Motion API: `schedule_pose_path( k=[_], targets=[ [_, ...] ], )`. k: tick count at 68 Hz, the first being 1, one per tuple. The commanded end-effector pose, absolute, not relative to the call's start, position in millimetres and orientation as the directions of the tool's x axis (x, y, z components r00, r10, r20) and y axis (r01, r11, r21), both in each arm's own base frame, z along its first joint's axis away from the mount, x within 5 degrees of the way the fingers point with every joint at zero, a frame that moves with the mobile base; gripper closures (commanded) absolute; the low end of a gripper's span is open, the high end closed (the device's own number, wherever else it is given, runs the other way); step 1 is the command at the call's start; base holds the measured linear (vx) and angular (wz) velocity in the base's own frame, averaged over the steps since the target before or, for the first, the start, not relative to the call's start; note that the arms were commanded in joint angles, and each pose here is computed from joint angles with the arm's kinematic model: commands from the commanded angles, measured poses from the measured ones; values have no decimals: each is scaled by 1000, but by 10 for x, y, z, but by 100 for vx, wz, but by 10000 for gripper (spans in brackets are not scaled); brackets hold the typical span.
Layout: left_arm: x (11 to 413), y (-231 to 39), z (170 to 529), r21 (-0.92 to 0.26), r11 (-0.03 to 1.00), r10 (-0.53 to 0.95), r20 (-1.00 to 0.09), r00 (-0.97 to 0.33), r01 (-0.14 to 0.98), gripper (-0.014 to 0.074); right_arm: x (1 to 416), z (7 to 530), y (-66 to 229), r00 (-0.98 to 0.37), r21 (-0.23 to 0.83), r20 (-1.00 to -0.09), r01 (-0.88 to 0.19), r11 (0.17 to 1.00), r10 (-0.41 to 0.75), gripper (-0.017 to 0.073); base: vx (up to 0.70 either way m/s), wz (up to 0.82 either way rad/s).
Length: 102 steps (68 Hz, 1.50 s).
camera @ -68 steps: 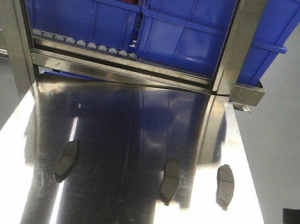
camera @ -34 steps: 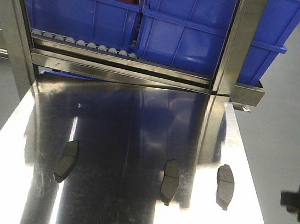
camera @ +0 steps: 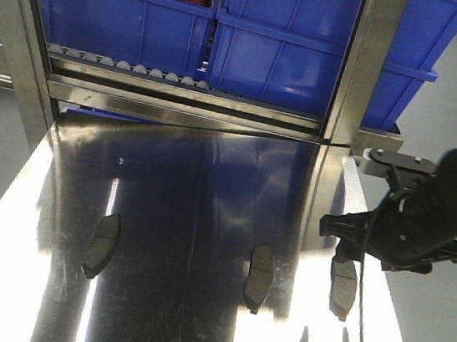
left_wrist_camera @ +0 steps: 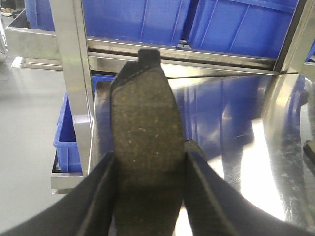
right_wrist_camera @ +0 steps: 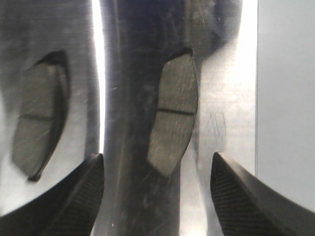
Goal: Move and align brake pads A on conveyor
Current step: 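Lower the right gripper onto the brake pad nearest the right arm, then close the right gripper on the brake pad and lift it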
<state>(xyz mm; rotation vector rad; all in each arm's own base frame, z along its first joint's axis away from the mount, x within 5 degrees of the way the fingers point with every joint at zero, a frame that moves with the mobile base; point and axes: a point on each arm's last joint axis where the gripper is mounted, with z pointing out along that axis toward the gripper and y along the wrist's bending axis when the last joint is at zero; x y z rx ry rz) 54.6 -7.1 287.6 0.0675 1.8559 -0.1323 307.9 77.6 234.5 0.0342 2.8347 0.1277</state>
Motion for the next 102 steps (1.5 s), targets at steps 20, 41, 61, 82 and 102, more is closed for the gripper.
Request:
schedule_pose_path(
  k=[20, 41, 61, 82, 102],
  targets=[
    [566, -79, 3042, -68, 990, -45, -983, -177, 127, 599, 3544, 2134, 821, -979, 57, -196, 49, 997, 59, 106, 0, 0],
    [566, -79, 3042, -68, 990, -45, -983, -177, 127, 599, 3634, 1951, 682, -984, 43, -159, 74, 996, 80, 106, 0, 0],
    [566, -79, 3042, -68, 990, -45, -983, -177, 127, 599, 3653, 1857, 724, -988, 57, -137, 59, 997, 67, 106, 0, 0],
    [566, -79, 3042, -68, 990, -45, -983, -177, 127, 599, 3681, 1781, 735, -988, 63, -133, 65, 996, 73, 200, 0, 0],
    [566, -79, 3042, -68, 990, -45, -983, -177, 127, 599, 3662, 1879, 733, -985, 71, -156, 64, 995, 74, 543, 0, 0]
  ],
)
